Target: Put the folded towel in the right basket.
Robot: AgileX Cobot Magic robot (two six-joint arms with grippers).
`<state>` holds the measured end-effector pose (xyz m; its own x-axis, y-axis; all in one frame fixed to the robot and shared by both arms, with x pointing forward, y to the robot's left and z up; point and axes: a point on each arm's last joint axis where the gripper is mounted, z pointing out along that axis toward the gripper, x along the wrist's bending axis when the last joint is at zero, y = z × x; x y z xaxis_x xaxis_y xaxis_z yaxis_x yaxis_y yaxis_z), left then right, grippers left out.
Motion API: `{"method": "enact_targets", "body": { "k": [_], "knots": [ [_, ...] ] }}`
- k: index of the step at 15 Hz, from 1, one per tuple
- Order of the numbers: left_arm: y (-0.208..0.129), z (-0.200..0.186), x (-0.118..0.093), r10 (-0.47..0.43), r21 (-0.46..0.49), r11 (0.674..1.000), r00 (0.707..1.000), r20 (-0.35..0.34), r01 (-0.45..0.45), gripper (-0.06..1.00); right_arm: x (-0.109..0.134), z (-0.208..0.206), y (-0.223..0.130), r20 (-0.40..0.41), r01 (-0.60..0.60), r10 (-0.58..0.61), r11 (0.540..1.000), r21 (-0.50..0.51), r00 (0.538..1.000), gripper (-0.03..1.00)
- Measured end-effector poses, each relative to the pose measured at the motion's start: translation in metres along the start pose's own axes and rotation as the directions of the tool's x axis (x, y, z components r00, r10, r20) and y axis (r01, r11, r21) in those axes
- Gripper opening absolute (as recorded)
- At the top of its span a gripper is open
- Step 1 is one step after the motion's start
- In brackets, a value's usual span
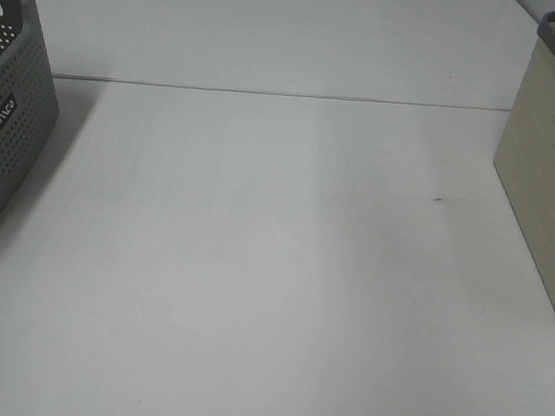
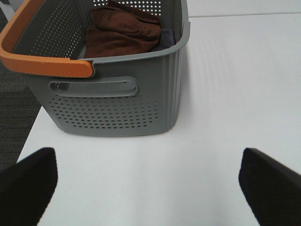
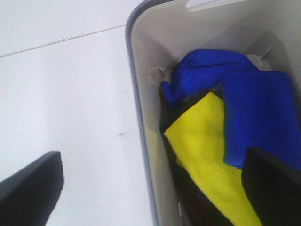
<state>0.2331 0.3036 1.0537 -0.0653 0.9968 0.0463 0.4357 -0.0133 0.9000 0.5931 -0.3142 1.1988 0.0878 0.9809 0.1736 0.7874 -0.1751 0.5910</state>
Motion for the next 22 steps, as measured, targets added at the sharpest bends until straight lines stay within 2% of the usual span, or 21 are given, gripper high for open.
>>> {"method": "enact_targets", "body": {
  "k": [1, 2, 7, 9, 13, 15, 17, 18, 22],
  "knots": [
    [0.0, 0.0, 0.0, 0.0, 0.0, 1.0, 1.0, 0.0, 0.0, 0.97, 0.011, -0.012, -0.006, -0.017, 0.019, -0.019, 1.0, -0.014, 1.0, 0.97],
    [0.0, 0.0, 0.0, 0.0, 0.0, 1.0, 1.0, 0.0, 0.0, 0.97, 0.022, -0.031, -0.029, -0.032, 0.053, -0.053, 0.999, -0.007, 0.998, 0.97],
    [0.0, 0.0, 0.0, 0.0, 0.0, 1.0, 1.0, 0.0, 0.0, 0.97, 0.009, -0.079, -0.112, 0.021, 0.078, -0.078, 0.997, 0.011, 0.997, 0.97],
    [0.0, 0.0, 0.0, 0.0, 0.0, 1.0, 1.0, 0.0, 0.0, 0.97, 0.002, -0.1, -0.157, 0.032, 0.084, -0.084, 0.996, -0.008, 0.996, 0.97],
    [0.0, 0.0, 0.0, 0.0, 0.0, 1.0, 1.0, 0.0, 0.0, 0.97, -0.012, -0.129, -0.243, 0.027, 0.096, -0.093, 0.989, -0.114, 0.995, 0.97],
    [0.0, 0.0, 0.0, 0.0, 0.0, 1.0, 1.0, 0.0, 0.0, 0.97, -0.018, -0.131, -0.28, 0.024, 0.124, -0.122, 0.966, -0.228, 0.992, 0.97],
    [0.0, 0.0, 0.0, 0.0, 0.0, 1.0, 1.0, 0.0, 0.0, 0.97, -0.023, -0.13, -0.302, 0.028, 0.151, -0.149, 0.943, -0.297, 0.988, 0.97],
    [0.0, 0.0, 0.0, 0.0, 0.0, 1.0, 1.0, 0.0, 0.0, 0.97, -0.029, -0.126, -0.333, 0.045, 0.185, -0.181, 0.915, -0.358, 0.982, 0.97],
    [0.0, 0.0, 0.0, 0.0, 0.0, 1.0, 1.0, 0.0, 0.0, 0.97, -0.037, -0.11, -0.37, 0.049, 0.194, -0.192, 0.885, -0.423, 0.98, 0.97]
  ]
}}
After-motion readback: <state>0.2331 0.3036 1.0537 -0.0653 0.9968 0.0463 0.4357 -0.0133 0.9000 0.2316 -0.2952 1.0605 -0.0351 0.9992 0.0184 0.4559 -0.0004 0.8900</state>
